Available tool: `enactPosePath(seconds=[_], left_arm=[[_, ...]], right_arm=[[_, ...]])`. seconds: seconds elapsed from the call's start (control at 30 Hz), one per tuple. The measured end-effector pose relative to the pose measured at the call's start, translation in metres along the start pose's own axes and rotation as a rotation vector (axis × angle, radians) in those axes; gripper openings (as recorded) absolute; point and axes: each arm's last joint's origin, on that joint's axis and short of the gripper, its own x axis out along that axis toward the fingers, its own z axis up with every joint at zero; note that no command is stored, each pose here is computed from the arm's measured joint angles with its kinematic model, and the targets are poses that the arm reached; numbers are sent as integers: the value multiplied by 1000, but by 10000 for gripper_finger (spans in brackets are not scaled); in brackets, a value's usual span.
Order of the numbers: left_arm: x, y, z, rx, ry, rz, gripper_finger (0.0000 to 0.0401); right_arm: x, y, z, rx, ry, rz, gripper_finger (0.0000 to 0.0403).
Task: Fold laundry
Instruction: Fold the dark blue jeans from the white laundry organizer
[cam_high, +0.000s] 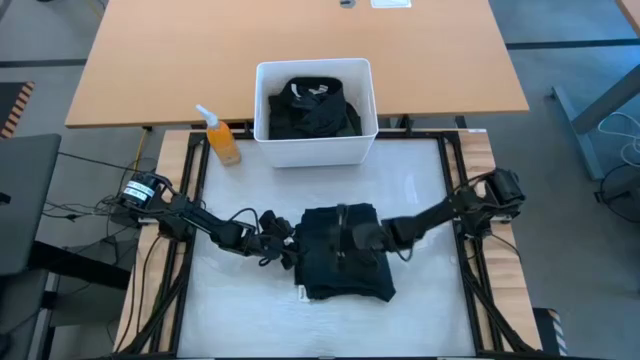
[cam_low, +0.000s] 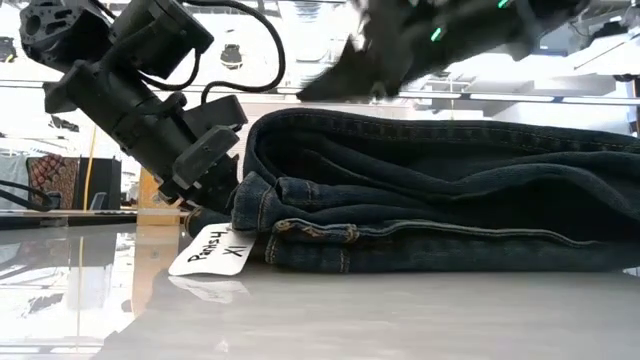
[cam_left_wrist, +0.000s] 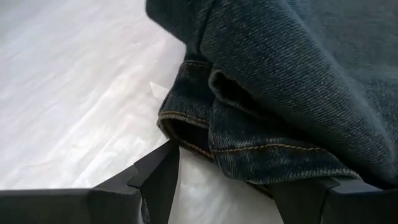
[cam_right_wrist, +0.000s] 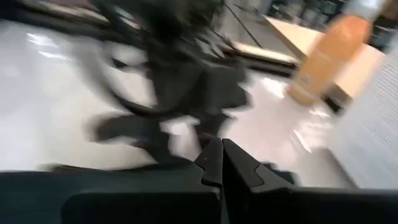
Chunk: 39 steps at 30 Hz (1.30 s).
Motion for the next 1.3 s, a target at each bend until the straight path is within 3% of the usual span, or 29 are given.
enactPosePath(seconds=[0.13, 0.23, 0.33, 0.47, 0.67, 0.9, 1.07, 1.17, 1.3], left_arm=[[4, 4, 4, -24, 1, -10, 217], [6, 6, 7, -33, 10, -17, 217], [5, 7, 8, -32, 17, -17, 217], [-6, 12, 14, -6, 37, 12, 217], [-38, 22, 36, -27, -13, 61, 217], [-63, 23, 61, -50, -168, 16, 217], [-33, 12, 70, 9, -310, -75, 217], [-2, 14, 62, 11, -294, -91, 217], [32, 20, 59, 8, -232, -47, 217]], right_arm=[[28, -17, -28, 69, 48, 41, 22], [49, -14, -66, 90, 127, 65, 22], [56, -11, -78, 89, 120, 63, 22], [47, -10, -62, 56, 104, 78, 22], [4, -13, -2, -58, 16, 106, 22], [-31, 7, 5, -25, 52, 192, 22], [-43, 35, -28, 81, -10, 268, 22], [-42, 44, -46, 160, -73, 266, 22], [-34, 56, -72, 148, -50, 275, 22]])
